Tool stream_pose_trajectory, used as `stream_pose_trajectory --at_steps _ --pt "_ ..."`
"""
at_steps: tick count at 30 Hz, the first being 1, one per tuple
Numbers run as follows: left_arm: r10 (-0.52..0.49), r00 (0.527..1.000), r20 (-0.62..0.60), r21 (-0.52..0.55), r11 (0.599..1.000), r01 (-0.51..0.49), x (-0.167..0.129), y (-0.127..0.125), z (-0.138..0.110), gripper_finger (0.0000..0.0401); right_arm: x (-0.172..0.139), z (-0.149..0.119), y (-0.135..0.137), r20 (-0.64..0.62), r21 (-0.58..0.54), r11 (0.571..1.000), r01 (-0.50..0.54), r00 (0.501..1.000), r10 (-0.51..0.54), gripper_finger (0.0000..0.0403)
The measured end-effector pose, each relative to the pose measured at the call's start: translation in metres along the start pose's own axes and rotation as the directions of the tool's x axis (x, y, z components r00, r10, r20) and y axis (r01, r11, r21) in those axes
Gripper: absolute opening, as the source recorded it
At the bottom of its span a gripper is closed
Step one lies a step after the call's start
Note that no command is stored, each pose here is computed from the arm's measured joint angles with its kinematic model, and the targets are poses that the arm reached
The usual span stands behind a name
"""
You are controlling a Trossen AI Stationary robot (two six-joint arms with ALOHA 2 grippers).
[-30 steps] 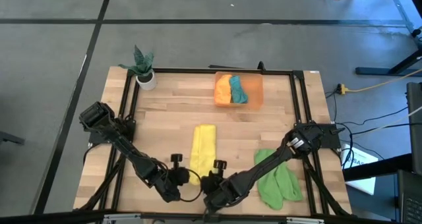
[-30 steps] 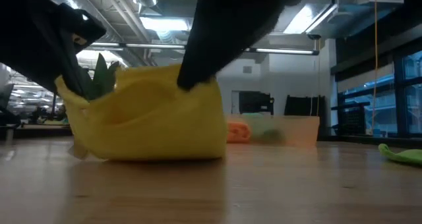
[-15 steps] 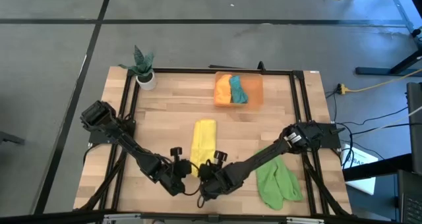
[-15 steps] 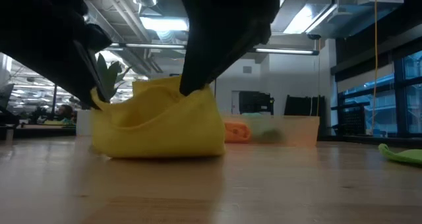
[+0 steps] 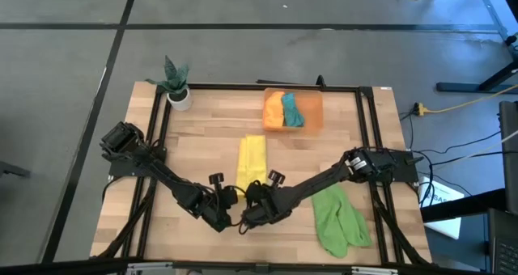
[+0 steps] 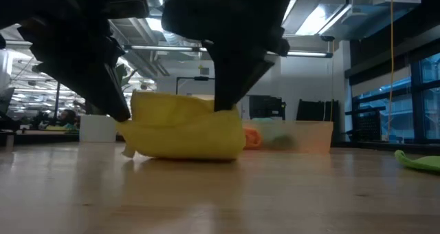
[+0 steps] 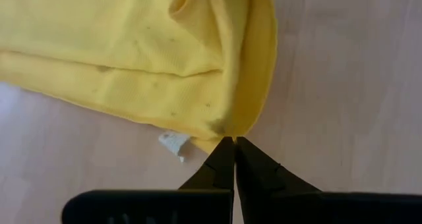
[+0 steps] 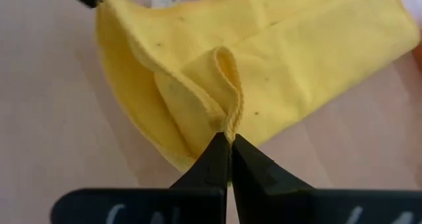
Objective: Roll microfiber towels into tight, uniform cylinder then place into a basket
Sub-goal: Roll the yellow microfiber towel
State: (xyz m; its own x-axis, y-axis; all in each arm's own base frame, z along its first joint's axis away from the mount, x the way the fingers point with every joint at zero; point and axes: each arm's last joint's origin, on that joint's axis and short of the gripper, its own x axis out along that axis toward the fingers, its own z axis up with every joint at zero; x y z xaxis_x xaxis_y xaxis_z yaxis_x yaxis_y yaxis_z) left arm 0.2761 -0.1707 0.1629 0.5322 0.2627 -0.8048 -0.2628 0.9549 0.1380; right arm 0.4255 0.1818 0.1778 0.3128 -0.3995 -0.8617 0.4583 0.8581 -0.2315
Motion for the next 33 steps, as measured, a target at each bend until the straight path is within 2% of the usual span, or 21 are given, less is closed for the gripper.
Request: stream_pose_trajectory --at_steps 9,16,24,33 --pt "0.051 0.999 -0.009 0.008 0.999 -0.051 0.007 0.011 0.006 0.0000 0.006 0.006 -0.009 -0.041 0.007 1.000 0.007 0.999 -0.007 0.0010" --pt "0.080 0.996 -0.033 0.074 0.994 -0.077 0.008 0.016 0.005 0.0004 0.022 0.023 -0.028 -0.113 -0.016 1.000 -0.025 0.993 0.023 0.0010" --pt "0.069 0.997 -0.023 0.075 0.995 -0.067 -0.016 0.026 0.009 0.0011 0.039 0.043 -0.053 -0.147 -0.023 0.999 -0.036 0.989 0.032 0.0010" --pt "0.065 0.998 -0.014 0.071 0.995 -0.064 -0.046 0.051 0.018 0.0004 0.053 0.064 -0.074 -0.151 -0.023 0.995 -0.099 0.984 0.095 0.0010"
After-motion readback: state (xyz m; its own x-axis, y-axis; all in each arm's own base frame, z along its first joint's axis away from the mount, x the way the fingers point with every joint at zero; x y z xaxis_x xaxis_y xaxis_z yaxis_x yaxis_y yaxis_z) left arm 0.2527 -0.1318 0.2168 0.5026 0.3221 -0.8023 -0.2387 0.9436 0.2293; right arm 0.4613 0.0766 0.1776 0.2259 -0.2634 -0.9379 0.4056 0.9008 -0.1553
